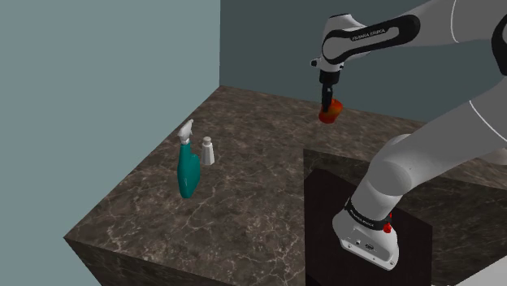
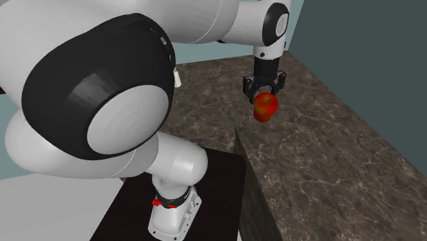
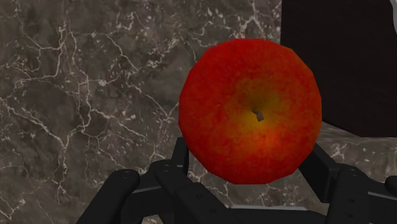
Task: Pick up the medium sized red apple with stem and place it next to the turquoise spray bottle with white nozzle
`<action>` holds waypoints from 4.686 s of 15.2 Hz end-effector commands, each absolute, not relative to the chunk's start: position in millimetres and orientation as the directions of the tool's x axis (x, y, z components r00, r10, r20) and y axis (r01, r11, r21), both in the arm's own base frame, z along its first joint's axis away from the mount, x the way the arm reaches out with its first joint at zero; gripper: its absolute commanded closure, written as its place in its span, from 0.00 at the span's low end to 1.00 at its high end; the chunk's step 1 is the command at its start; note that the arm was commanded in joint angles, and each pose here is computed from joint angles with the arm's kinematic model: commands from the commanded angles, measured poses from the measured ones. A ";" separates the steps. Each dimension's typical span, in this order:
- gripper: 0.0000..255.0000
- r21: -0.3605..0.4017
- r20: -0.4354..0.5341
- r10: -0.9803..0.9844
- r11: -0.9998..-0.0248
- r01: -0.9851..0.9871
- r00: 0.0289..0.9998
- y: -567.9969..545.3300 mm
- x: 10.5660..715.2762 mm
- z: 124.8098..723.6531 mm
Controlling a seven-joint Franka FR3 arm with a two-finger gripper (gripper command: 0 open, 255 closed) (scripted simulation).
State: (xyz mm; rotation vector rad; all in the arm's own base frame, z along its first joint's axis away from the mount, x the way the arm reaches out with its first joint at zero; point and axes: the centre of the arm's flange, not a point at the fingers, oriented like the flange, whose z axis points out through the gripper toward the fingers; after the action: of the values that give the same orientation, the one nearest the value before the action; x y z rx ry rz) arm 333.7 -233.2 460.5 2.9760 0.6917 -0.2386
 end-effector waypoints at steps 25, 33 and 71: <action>1.00 0.039 -0.168 0.432 -0.895 0.444 0.886 -233.0 333.5 597.7; 1.00 0.039 -0.168 0.432 -0.895 0.444 0.886 -233.0 333.5 639.9; 1.00 0.039 -0.168 0.432 -0.895 0.444 0.886 197.9 489.3 655.2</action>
State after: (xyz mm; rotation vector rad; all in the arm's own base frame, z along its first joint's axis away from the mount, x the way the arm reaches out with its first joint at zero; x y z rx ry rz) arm 487.6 188.2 654.4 2.9754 0.6932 -0.2400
